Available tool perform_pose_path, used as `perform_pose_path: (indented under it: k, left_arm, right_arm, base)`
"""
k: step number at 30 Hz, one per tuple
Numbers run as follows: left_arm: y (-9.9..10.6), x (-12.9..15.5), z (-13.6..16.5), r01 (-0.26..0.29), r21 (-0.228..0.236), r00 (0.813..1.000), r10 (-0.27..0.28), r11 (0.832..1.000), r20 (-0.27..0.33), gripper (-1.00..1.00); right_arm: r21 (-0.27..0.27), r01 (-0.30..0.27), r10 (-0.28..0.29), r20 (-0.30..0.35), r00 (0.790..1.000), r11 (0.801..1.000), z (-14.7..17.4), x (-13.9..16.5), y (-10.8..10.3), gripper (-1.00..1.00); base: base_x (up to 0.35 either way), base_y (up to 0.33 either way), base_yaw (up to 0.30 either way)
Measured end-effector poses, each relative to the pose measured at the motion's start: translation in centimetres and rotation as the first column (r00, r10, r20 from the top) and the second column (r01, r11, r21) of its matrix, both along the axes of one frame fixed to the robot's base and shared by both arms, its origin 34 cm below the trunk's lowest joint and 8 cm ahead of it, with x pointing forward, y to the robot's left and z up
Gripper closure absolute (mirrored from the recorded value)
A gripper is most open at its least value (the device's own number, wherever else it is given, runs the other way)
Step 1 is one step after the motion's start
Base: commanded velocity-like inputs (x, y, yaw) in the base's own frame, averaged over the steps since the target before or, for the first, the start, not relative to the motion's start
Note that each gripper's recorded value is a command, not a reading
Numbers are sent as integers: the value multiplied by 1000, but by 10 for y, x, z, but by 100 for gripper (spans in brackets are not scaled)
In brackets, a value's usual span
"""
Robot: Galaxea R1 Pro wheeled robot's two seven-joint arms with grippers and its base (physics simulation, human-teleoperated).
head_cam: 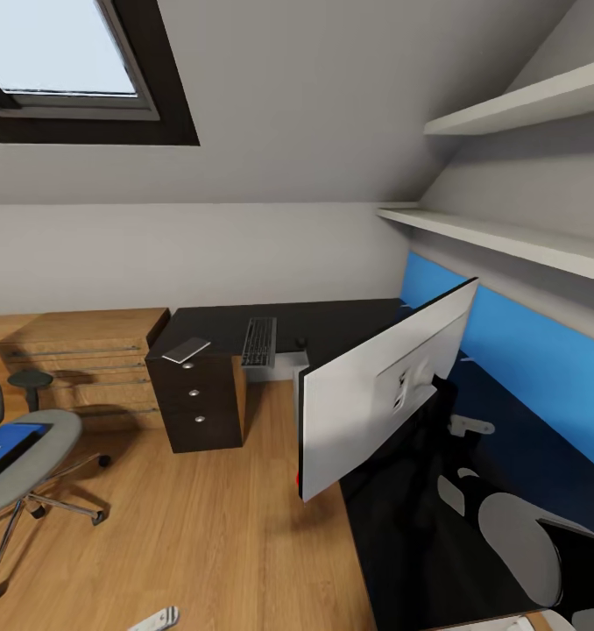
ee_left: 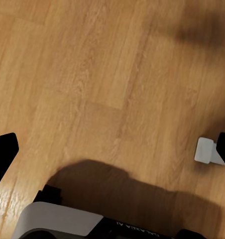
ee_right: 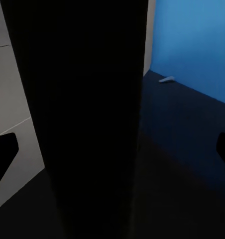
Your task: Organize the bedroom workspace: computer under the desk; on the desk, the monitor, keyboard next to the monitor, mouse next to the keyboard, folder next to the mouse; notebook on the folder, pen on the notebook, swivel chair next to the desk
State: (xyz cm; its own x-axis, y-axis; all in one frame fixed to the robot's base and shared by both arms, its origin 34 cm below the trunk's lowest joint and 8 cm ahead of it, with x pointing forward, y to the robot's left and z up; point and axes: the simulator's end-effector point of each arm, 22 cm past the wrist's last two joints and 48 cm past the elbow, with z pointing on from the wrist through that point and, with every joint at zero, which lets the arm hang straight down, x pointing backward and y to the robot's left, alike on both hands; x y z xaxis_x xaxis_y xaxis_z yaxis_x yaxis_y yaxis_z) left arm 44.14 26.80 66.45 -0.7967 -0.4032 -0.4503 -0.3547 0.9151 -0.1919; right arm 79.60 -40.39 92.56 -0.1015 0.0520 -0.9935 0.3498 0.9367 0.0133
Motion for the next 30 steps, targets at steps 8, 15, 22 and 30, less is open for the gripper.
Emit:
perform_pose_path:
  k: [8,15,22,30]
  left_arm:
    - [3,-1,0,-10,1,1000,10,1000,-1,-100]
    - [4,-1,0,-14,1,1000,14,1000,-3,-100]
    - [4,-1,-3,-16,1,1000,16,1000,-2,-100]
    - [4,1,-13,-16,0,1000,16,1000,-2,-100]
  right_arm:
    - [0,0,0,0,1000,1000,0,0,0,-100]
    - [0,0,0,0,1000,1000,0,0,0,-100]
    - [0,0,0,0,1000,1000,-2,0,0,-100]
    - [0,0,0,-1,1000,1000,-12,2,0,-100]
  base:
    - [0,0,0]
    - [0,0,0]
    - [0,0,0]
    - [0,0,0]
